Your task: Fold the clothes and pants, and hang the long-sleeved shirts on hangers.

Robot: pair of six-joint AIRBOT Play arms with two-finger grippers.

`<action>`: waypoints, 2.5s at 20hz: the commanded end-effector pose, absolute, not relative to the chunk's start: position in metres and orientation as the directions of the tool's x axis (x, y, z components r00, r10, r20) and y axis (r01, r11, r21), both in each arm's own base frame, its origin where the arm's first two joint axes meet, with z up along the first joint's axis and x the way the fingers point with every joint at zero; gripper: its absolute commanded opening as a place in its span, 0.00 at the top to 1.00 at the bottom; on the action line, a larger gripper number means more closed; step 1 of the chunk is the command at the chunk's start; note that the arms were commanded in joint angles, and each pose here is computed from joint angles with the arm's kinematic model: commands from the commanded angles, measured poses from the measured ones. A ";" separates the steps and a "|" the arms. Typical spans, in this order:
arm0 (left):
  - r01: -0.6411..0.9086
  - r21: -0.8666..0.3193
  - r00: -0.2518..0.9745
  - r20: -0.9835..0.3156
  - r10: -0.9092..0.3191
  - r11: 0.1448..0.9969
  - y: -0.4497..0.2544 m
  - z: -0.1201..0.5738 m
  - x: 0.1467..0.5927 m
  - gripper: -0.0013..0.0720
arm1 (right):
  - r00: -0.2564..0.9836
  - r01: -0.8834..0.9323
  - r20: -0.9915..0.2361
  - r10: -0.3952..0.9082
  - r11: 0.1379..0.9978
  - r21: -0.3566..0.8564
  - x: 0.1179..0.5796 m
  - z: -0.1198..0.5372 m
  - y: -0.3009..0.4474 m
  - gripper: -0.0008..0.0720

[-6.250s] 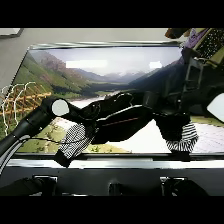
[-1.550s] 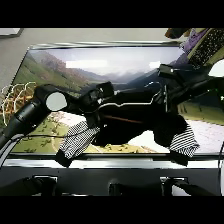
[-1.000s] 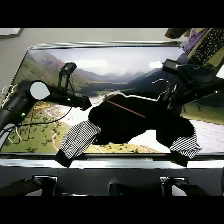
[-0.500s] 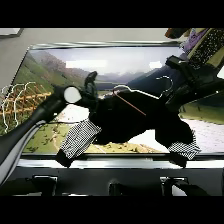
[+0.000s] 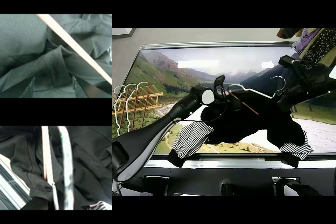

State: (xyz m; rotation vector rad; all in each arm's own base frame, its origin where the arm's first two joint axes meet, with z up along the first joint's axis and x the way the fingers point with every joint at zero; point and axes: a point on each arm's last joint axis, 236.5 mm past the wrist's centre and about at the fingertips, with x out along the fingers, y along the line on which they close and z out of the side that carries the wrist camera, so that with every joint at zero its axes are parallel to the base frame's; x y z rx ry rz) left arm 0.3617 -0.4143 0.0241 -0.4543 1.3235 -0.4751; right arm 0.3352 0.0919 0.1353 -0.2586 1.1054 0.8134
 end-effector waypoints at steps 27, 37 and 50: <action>0.123 -0.470 0.162 -0.859 -0.485 0.874 -0.424 0.023 0.363 0.48 | 0.214 -0.691 -0.868 0.448 0.698 0.190 0.338 0.136 0.091 0.94; 0.097 -0.460 0.129 -0.873 -0.470 0.882 -0.429 0.002 0.360 0.44 | 0.213 -0.690 -0.868 0.448 0.698 0.191 0.338 0.136 0.091 0.94; 0.104 -0.473 0.133 -0.865 -0.484 0.875 -0.442 0.003 0.369 0.44 | 0.214 -0.690 -0.868 0.448 0.698 0.190 0.338 0.136 0.091 0.94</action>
